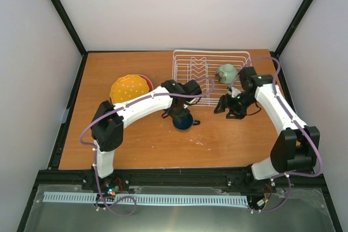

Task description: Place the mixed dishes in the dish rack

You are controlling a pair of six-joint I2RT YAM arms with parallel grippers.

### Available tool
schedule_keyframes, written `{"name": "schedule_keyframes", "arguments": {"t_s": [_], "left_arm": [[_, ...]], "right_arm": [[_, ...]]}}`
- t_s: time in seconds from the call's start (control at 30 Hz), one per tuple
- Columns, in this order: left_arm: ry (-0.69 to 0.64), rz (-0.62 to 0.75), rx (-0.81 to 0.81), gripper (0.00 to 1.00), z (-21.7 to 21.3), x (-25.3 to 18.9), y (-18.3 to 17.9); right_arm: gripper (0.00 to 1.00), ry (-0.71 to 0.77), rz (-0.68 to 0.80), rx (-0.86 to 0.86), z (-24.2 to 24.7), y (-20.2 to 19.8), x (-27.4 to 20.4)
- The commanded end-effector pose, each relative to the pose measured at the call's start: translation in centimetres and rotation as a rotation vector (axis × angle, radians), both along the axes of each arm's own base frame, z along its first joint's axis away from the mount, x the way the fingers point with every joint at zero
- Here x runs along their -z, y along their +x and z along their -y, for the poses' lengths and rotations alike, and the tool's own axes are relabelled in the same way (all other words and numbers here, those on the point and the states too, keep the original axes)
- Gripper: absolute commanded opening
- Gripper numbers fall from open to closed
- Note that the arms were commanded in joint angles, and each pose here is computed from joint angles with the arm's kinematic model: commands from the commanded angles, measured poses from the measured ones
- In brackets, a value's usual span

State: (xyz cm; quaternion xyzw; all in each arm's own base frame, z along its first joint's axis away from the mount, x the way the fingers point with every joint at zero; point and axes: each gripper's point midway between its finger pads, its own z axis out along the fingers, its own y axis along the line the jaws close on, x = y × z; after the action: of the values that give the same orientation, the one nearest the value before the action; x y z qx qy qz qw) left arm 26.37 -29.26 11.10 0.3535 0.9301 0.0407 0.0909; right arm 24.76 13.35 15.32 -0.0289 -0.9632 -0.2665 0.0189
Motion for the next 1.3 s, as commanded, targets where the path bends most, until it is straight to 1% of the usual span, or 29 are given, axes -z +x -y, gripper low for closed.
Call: {"name": "schedule_keyframes", "arguments": {"t_s": [0.0, 0.13, 0.17, 0.23, 0.33, 0.43, 0.5, 0.53, 0.63, 0.77, 0.8, 0.87, 1.0, 1.1, 1.27], "left_arm": [[-0.073, 0.324, -0.084, 0.01, 0.1, -7.7, 5.4], [-0.123, 0.489, -0.141, 0.01, 0.0, -12.5, 7.9], [-0.142, 0.541, -0.162, 0.01, 0.0, -14.3, 8.5], [-0.168, 0.633, -0.192, 0.01, -0.6, -17.1, 9.2], [-0.197, 0.802, -0.239, 0.01, -2.1, -21.2, 9.9], [-0.212, 0.975, -0.237, 0.01, -3.4, -24.0, 10.4], [-0.249, 1.08, -0.249, 0.01, -3.9, -26.0, 10.6], [-0.257, 1.115, -0.248, 0.01, -4.1, -26.6, 10.6], [-0.264, 1.179, -0.274, 0.01, -4.7, -27.4, 10.7], [-0.267, 1.272, -0.292, 0.01, -5.3, -27.3, 10.6], [-0.264, 1.291, -0.274, 0.01, -5.3, -26.6, 10.5], [-0.275, 1.348, -0.256, 0.01, -5.5, -26.9, 10.2], [-0.242, 1.446, -0.198, 0.01, -6.0, -27.9, 9.7], [-0.265, 1.532, -0.181, 0.01, -6.5, -29.2, 9.0], [-0.274, 1.582, -0.166, 0.01, -6.5, -30.1, 8.6]], "right_arm": [[0.66, 0.12, 0.058, 0.11, 0.3, 1.7, -3.0], [0.66, 0.289, 0.055, 0.142, -1.8, 3.0, -4.4], [0.66, 0.332, 0.059, 0.147, -2.3, 3.4, -4.8], [0.66, 0.415, 0.082, 0.151, -3.2, 4.4, -6.0], [0.66, 0.524, 0.077, 0.153, -4.3, 5.4, -7.2], [0.66, 0.601, 0.082, 0.169, -4.9, 6.6, -8.4], [0.66, 0.647, 0.084, 0.173, -5.1, 7.3, -9.3], [0.66, 0.662, 0.092, 0.174, -5.2, 7.7, -9.7], [0.67, 0.725, 0.103, 0.192, -5.1, 9.0, -10.9], [0.69, 0.813, 0.094, 0.194, -5.5, 10.5, -12.6], [0.69, 0.836, 0.094, 0.193, -5.6, 10.9, -13.1], [0.7, 0.87, 0.086, 0.191, -5.9, 11.7, -14.0], [0.72, 0.888, 0.081, 0.185, -6.0, 12.6, -14.8], [0.72, 0.893, 0.055, 0.19, -6.3, 12.9, -14.4], [0.72, 0.878, 0.023, 0.18, -7.1, 13.4, -13.2]]}}
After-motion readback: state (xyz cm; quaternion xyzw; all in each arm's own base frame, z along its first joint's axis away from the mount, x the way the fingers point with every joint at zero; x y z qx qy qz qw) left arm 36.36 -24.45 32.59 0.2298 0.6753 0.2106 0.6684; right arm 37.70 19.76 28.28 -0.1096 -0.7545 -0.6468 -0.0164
